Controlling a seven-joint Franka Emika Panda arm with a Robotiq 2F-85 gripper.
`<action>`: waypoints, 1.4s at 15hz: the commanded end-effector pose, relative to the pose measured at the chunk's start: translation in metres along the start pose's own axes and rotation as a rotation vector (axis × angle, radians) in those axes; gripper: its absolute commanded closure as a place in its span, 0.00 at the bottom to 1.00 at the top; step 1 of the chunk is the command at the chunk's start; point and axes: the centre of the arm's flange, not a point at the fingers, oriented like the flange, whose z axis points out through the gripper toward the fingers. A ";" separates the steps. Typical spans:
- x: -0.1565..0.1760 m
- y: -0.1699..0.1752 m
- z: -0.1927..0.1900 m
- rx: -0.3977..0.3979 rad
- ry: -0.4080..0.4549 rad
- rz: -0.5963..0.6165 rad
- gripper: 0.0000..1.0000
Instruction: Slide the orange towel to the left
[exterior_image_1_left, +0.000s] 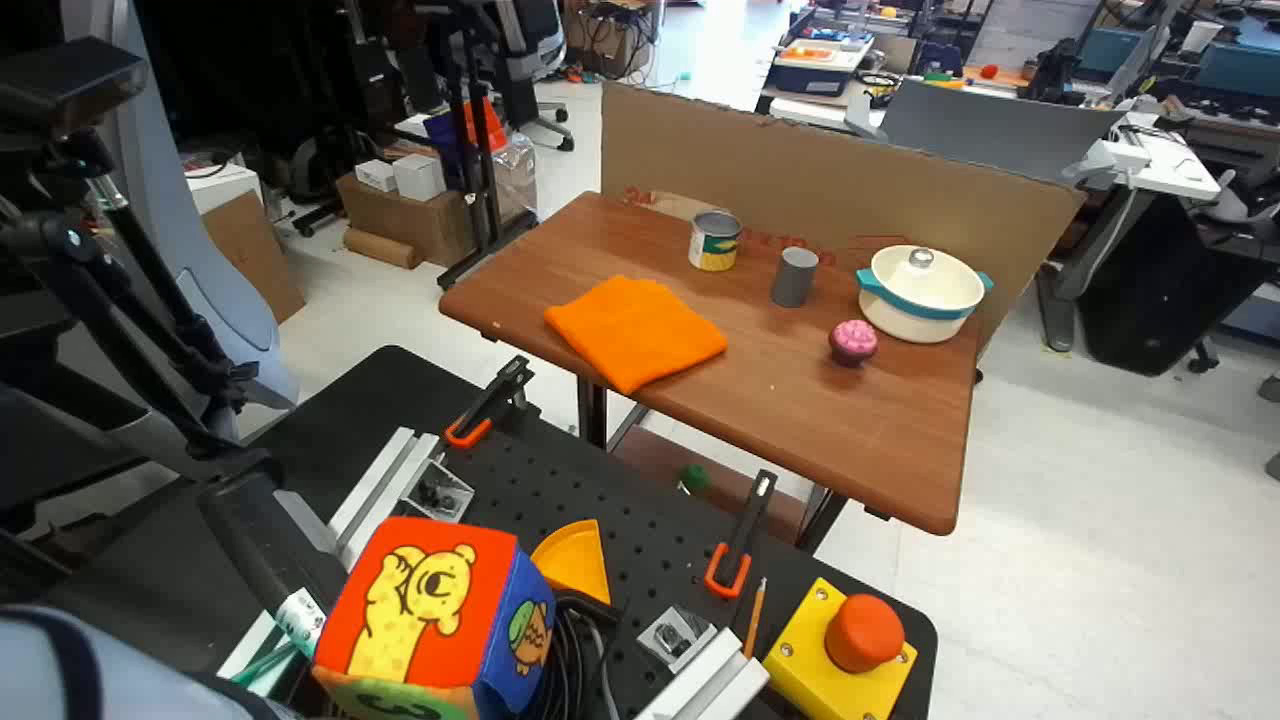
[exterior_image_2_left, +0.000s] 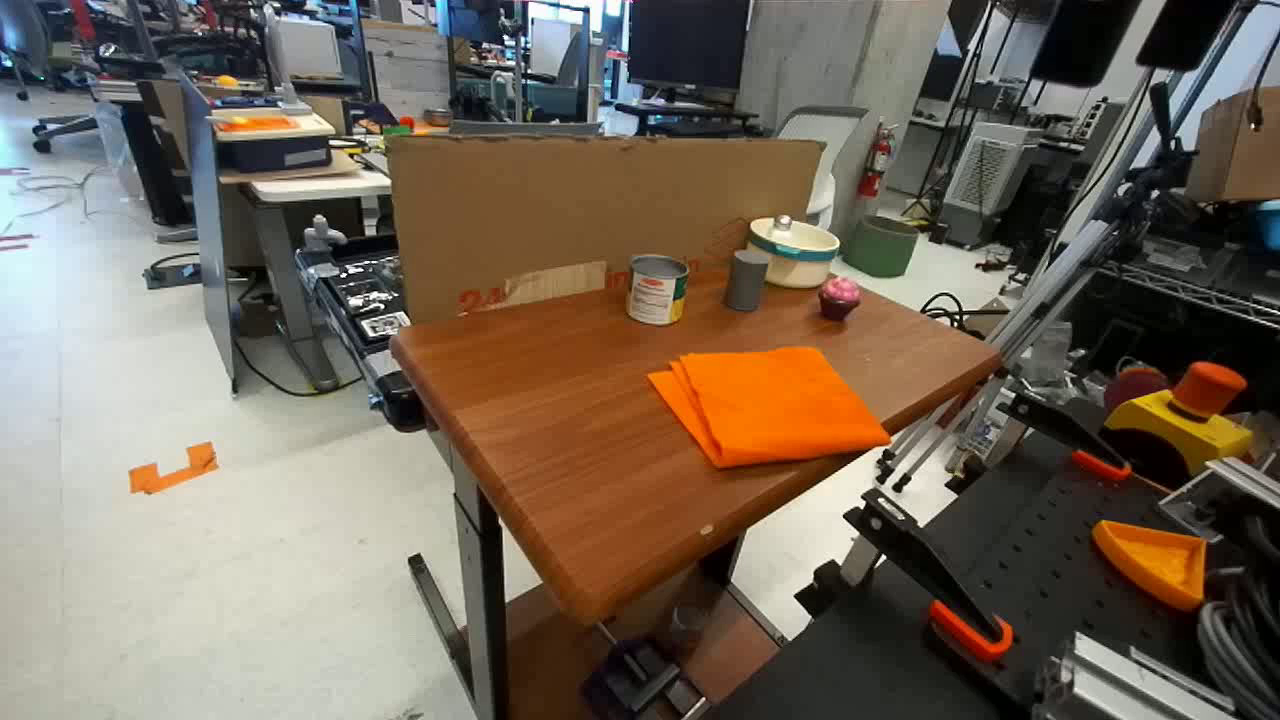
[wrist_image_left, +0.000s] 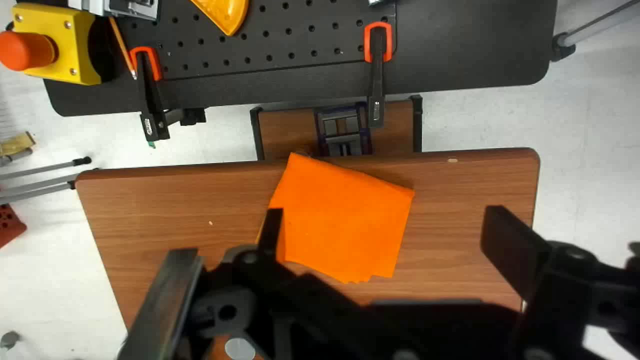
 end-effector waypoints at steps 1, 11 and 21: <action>0.000 0.000 0.000 0.000 0.000 0.000 0.00; 0.000 0.000 0.000 0.000 0.000 0.000 0.00; 0.050 0.020 0.016 0.001 0.021 0.091 0.00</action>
